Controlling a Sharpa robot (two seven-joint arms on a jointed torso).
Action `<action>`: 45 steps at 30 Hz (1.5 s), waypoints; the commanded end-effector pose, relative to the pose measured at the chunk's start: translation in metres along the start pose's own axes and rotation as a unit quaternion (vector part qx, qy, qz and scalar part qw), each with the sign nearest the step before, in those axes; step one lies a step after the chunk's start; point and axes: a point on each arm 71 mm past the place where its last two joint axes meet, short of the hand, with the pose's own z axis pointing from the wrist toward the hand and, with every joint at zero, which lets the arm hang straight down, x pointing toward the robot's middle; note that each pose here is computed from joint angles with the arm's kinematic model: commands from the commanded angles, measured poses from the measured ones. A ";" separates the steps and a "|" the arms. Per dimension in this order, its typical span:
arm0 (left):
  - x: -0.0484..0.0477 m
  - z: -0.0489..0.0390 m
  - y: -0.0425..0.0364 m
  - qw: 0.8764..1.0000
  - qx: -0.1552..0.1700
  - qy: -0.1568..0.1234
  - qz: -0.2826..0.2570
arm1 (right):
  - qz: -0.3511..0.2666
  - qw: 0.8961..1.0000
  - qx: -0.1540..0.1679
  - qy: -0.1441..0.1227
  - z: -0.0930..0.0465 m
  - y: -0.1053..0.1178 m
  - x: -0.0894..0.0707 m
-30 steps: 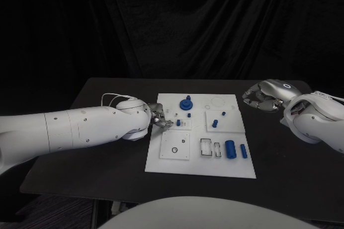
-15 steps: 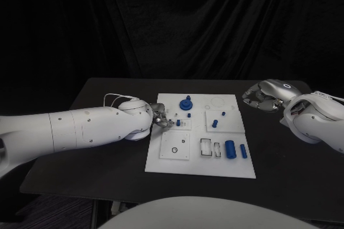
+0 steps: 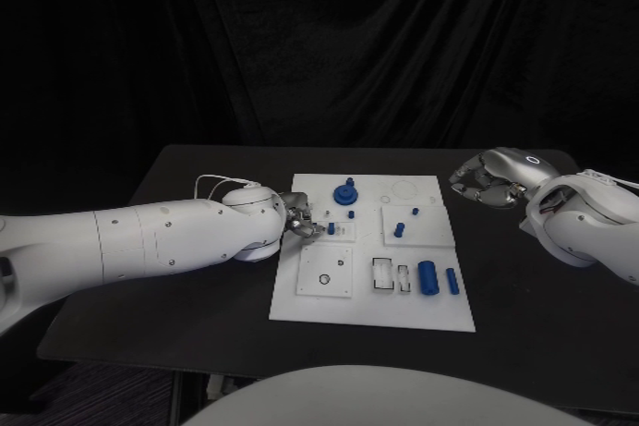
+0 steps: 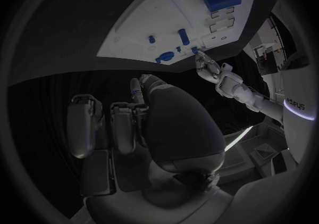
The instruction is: Assemble the parts on the task board
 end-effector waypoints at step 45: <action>0.0075 0.0061 -0.0009 1.000 -0.006 0.017 0.009 | 0.002 1.000 0.014 0.016 -0.001 -0.002 0.005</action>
